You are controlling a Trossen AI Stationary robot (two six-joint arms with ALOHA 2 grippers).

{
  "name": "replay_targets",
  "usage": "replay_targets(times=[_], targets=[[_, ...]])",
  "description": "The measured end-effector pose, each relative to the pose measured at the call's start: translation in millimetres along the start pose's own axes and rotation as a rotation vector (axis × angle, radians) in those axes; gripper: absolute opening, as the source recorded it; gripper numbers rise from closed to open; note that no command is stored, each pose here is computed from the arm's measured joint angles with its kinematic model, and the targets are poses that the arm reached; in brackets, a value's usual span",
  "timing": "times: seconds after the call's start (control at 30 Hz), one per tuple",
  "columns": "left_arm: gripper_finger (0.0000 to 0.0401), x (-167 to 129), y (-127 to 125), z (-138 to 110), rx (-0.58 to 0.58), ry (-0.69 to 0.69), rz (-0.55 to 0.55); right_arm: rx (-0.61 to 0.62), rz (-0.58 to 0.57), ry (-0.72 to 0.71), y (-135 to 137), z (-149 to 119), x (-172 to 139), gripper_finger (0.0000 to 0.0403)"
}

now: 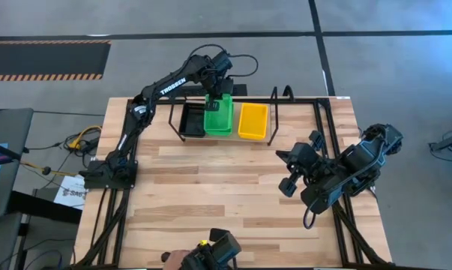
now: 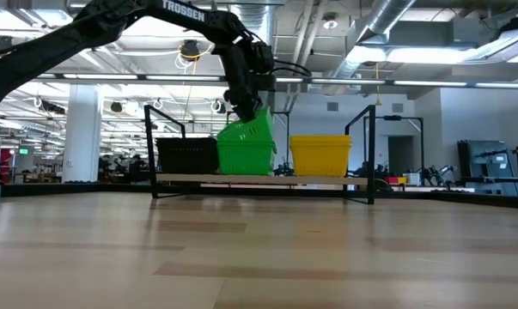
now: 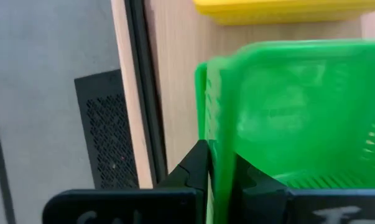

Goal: Stack baskets on shelf by color
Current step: Stack the green bin on top of the green bin

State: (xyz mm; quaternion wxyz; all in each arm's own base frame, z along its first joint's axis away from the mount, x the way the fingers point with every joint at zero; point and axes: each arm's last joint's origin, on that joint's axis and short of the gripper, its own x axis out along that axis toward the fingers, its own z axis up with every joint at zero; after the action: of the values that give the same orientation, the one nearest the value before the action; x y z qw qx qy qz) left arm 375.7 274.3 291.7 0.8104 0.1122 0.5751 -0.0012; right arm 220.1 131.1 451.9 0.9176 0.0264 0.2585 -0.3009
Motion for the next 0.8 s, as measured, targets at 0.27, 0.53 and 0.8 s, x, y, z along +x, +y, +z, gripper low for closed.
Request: replay_targets(times=[0.27,0.53,0.8], targets=[[0.0000,8.6,1.1,2.6,0.039,0.011,0.020,0.013,-0.001,0.000,-0.1,0.1,0.2,0.0001],[0.0000,7.9,-2.6,-2.5,0.020,0.063,-0.019,0.013,-0.001,0.000,-0.1,0.1,0.2,0.0001],[0.0000,7.6,-4.3,-6.2,-0.009,0.124,-0.010,0.013,-0.002,0.000,-0.2,0.1,0.2,0.0001]])
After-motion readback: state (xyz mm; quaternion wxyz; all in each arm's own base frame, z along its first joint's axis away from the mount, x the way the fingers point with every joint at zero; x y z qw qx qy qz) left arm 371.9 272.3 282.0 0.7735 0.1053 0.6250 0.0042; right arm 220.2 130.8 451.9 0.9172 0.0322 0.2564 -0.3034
